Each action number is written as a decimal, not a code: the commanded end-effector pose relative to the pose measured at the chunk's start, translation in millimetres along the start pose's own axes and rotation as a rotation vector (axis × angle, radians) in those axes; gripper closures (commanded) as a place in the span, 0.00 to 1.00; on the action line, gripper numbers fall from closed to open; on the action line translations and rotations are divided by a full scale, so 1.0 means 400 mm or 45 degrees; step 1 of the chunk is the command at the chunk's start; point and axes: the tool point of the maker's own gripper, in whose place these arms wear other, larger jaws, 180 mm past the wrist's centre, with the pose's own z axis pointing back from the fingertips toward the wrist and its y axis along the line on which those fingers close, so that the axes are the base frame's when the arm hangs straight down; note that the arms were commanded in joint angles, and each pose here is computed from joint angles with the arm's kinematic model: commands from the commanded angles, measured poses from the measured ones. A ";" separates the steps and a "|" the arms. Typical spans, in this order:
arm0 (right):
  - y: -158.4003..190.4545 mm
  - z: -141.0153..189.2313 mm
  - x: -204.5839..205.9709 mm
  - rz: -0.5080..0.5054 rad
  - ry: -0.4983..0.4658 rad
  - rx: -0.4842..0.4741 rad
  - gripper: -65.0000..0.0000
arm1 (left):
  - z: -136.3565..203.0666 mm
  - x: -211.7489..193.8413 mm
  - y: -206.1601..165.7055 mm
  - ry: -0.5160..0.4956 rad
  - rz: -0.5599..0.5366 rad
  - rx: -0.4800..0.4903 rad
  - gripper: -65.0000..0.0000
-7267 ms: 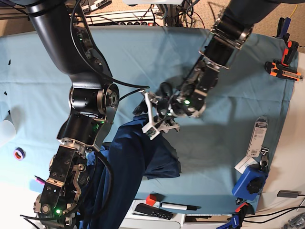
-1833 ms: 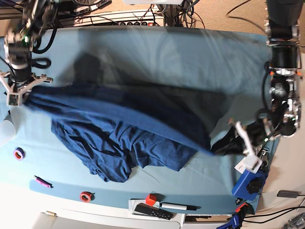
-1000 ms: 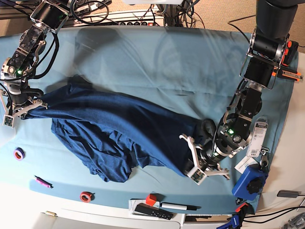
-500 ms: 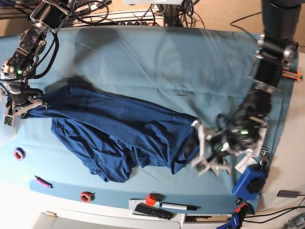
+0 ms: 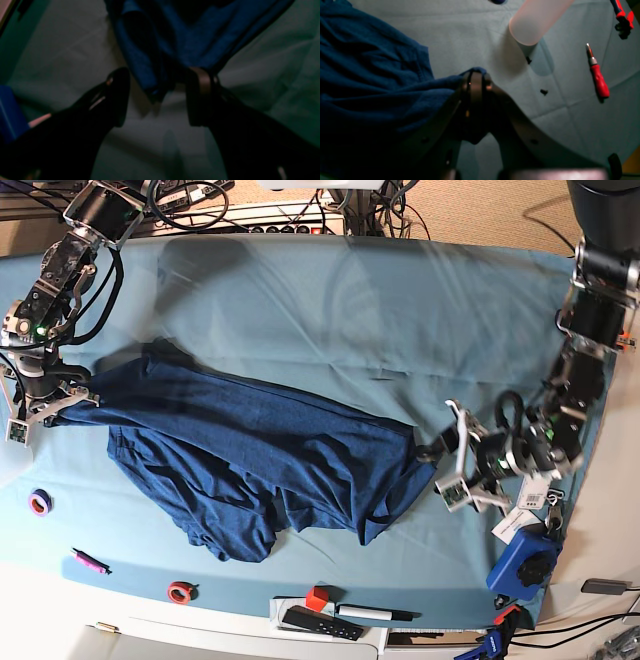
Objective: Layout the t-shirt on the table in an organized manner, then fold the t-shirt properly
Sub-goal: 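Release the shirt with the left gripper and move it over the shirt, then grasp the shirt fabric with the left gripper near its middle, then lift the shirt with both grippers and swing it toward the table edge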
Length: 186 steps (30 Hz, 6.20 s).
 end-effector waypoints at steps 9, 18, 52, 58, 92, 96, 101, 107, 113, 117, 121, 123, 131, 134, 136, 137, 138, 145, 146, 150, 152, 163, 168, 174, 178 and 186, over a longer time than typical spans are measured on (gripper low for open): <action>-0.020 0.009 0.042 -0.003 -0.065 -0.026 1.00 | -0.082 -0.009 0.010 -0.064 0.131 0.088 0.49; -0.020 0.009 0.041 -0.002 -0.064 -0.027 1.00 | -0.099 -0.023 0.061 -0.051 0.179 0.194 1.00; -0.020 0.009 0.022 0.005 -0.022 -0.025 1.00 | 0.157 -0.028 0.424 0.118 0.163 0.625 0.37; -0.020 0.009 0.019 0.005 -0.014 -0.024 1.00 | 0.121 -0.023 0.339 0.107 0.239 0.368 0.39; -0.014 0.009 0.008 0.033 0.008 -0.007 1.00 | 0.003 -0.031 -0.017 0.029 0.083 -0.069 0.49; -0.014 0.009 0.008 0.033 0.008 -0.007 1.00 | -0.030 -0.017 -0.053 0.020 0.061 -0.086 0.50; -0.013 0.009 0.008 0.033 0.008 -0.007 1.00 | -0.063 0.007 -0.093 -0.008 0.058 -0.113 0.53; -0.014 0.009 0.008 0.033 0.009 -0.008 1.00 | -0.071 0.000 -0.096 0.013 0.031 -0.103 0.53; -0.014 0.009 0.008 0.033 0.009 -0.007 1.00 | -0.081 -0.045 -0.118 0.034 0.077 -0.114 0.53; -0.014 0.009 0.008 0.033 0.009 -0.007 1.00 | -0.084 -0.073 -0.130 0.061 0.078 -0.103 0.53; -0.014 0.009 0.007 0.033 0.010 -0.007 1.00 | -0.086 -0.076 -0.111 0.060 0.097 -0.039 0.53; -0.014 0.009 0.008 0.033 0.009 -0.007 1.00 | -0.086 -0.073 -0.096 0.051 0.093 0.000 0.53; -0.013 0.009 0.006 0.033 0.014 -0.007 1.00 | -0.086 -0.076 -0.077 0.056 0.072 0.057 0.53; -0.014 0.009 0.006 0.033 0.014 -0.007 1.00 | -0.086 -0.076 -0.077 0.057 0.073 0.056 0.58; -0.014 0.009 0.006 0.033 0.014 -0.007 1.00 | -0.088 -0.074 -0.079 0.053 0.075 0.054 0.61; -0.013 0.009 0.006 0.033 0.014 -0.007 1.00 | -0.088 -0.073 -0.079 0.052 0.076 0.054 0.61; -0.014 0.009 0.006 0.033 0.014 -0.007 1.00 | -0.091 -0.069 -0.082 0.047 0.078 0.051 0.61; -0.014 0.009 0.006 0.033 0.014 -0.007 1.00 | -0.114 -0.033 -0.108 -0.001 0.100 0.026 0.61; -0.014 0.009 0.006 0.033 0.014 -0.007 1.00 | -0.116 -0.029 -0.109 -0.005 0.103 0.027 0.61; -0.013 0.009 0.006 0.033 0.015 -0.007 1.00 | -0.117 -0.027 -0.098 -0.009 0.119 0.061 0.80; -0.014 0.009 0.006 0.033 0.014 -0.007 1.00 | -0.116 -0.030 -0.083 -0.004 0.133 0.105 0.99; 0.000 0.010 0.066 -0.014 -0.099 0.055 1.00 | -0.086 0.013 0.006 -0.061 0.229 0.209 1.00; 0.018 0.013 0.135 -0.086 -0.191 0.115 1.00 | -0.035 0.082 0.104 -0.108 0.220 0.259 1.00; 0.026 0.018 0.207 -0.148 -0.290 0.149 1.00 | 0.016 0.167 0.208 -0.174 0.148 0.354 1.00; 0.024 -0.011 0.240 -0.207 -0.307 0.162 1.00 | 0.043 0.239 0.263 -0.238 0.115 0.417 1.00; 0.068 -0.139 0.330 -0.475 -0.267 0.336 1.00 | 0.092 0.326 0.381 -0.314 0.088 0.574 1.00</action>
